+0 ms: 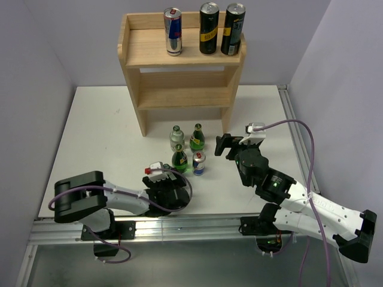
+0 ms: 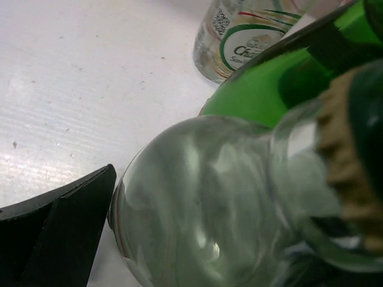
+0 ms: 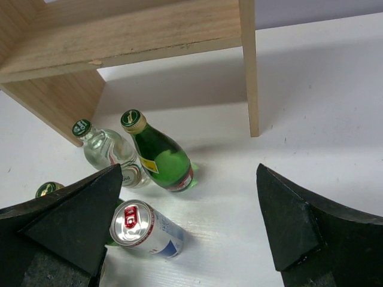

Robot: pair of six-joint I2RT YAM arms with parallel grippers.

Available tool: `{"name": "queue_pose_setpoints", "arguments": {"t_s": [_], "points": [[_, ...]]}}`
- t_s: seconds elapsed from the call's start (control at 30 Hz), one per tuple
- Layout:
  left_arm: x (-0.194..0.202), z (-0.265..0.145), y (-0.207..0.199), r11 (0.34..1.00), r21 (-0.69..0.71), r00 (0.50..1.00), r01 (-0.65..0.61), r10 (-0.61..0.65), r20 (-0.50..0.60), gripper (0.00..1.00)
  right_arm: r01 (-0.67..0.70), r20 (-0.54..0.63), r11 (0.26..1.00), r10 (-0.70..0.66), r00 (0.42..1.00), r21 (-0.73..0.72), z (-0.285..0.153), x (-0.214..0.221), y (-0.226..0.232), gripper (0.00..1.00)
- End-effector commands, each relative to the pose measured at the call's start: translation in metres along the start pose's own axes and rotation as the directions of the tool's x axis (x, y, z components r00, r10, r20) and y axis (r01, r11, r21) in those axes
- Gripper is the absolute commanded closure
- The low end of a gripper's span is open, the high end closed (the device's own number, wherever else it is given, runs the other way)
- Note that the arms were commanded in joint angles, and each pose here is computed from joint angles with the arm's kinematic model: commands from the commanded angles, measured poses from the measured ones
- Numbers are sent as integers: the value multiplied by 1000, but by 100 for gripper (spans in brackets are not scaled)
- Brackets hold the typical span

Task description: Place and organize the beverage onto the shelf

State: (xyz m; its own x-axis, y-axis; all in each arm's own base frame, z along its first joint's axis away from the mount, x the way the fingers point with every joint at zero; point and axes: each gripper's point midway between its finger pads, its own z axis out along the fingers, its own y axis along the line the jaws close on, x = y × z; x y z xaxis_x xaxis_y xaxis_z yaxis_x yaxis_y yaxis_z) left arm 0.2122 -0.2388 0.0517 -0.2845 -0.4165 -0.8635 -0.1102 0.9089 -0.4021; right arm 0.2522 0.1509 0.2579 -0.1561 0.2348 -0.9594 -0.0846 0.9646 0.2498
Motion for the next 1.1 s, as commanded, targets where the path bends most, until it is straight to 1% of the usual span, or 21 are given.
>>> {"name": "queue_pose_setpoints", "arguments": {"t_s": [0.0, 0.03, 0.07, 0.1, 0.17, 0.3, 0.37, 0.4, 0.43, 0.47, 0.5, 0.53, 0.57, 0.6, 0.63, 0.77, 0.87, 0.97, 1.07], "points": [[6, -2, 38, 990, -135, 997, -40, 48, 58, 1, -29, 11, 1000, 29, 1000, 5, 0, 1, -3, 0], [5, -1, 42, 987, -150, 996, -51, 62, 70, 1, -28, 11, 1000, 28, 1000, 4, 0, 1, -2, 0], [6, -2, 51, 980, -176, 992, -97, 110, 67, 1, -27, 9, 1000, 27, 1000, 1, 0, 1, -2, 0], [4, -1, 49, 981, -180, 993, -69, 84, 79, 1, -29, 8, 1000, 29, 1000, -1, 1, 2, -1, 0], [4, -2, 51, 979, -186, 991, -83, 100, 86, 1, -25, 2, 1000, 25, 1000, -2, 2, 4, 0, 0], [5, -3, 48, 971, -169, 981, -170, 183, 67, 1, -25, -2, 1000, 25, 1000, -10, 4, 7, 3, 0], [5, -4, 42, 971, -144, 978, -192, 201, 56, 1, -25, -5, 1000, 24, 1000, -11, 4, 8, 3, 0], [6, -5, 48, 951, -140, 959, -274, 282, 40, 1, -25, -4, 1000, 25, 1000, -11, 4, 8, 3, 0], [6, -4, 36, 967, -106, 971, -231, 237, 45, 1, -25, -5, 1000, 24, 1000, -11, 4, 9, 2, 0], [6, -5, 36, 965, -95, 968, -243, 248, 41, 1, -25, -6, 1000, 24, 1000, -12, 4, 10, 2, 0], [9, -5, 40, 950, -79, 952, -303, 305, 20, 1, -25, -5, 1000, 25, 1000, -14, 4, 10, 2, 0], [7, -5, 26, 968, -39, 968, -248, 249, 28, 1, -23, -6, 1000, 23, 1000, -14, 4, 10, 2, 0], [9, -6, 28, 966, -22, 965, -259, 260, 24, 1, -24, -7, 1000, 24, 1000, -17, 3, 12, 2, 0], [11, -6, 27, 952, 1, 951, -308, 308, 10, 1, -25, -8, 1000, 25, 1000, -15, 3, 12, 1, 0], [9, -6, 19, 961, 24, 962, -274, 274, 17, 1, -28, -7, 1000, 28, 1000, -15, 3, 12, 1, 0], [11, -1, 18, 941, 47, 942, -335, 335, 14, 1, -26, -14, 1000, 26, 1000, -14, 3, 18, -1, 0], [10, 3, 12, 939, 80, 942, -335, 334, 25, 1, -27, -16, 1000, 27, 1000, -11, 3, 21, -3, 0], [8, 8, 9, 937, 85, 941, -340, 338, 34, 2, -30, -18, 1000, 30, 999, -8, 3, 24, -4, 0], [3, 16, 15, 929, 55, 931, -365, 363, 42, 4, -30, -23, 1000, 30, 999, -10, 3, 29, -5, 0]]}}
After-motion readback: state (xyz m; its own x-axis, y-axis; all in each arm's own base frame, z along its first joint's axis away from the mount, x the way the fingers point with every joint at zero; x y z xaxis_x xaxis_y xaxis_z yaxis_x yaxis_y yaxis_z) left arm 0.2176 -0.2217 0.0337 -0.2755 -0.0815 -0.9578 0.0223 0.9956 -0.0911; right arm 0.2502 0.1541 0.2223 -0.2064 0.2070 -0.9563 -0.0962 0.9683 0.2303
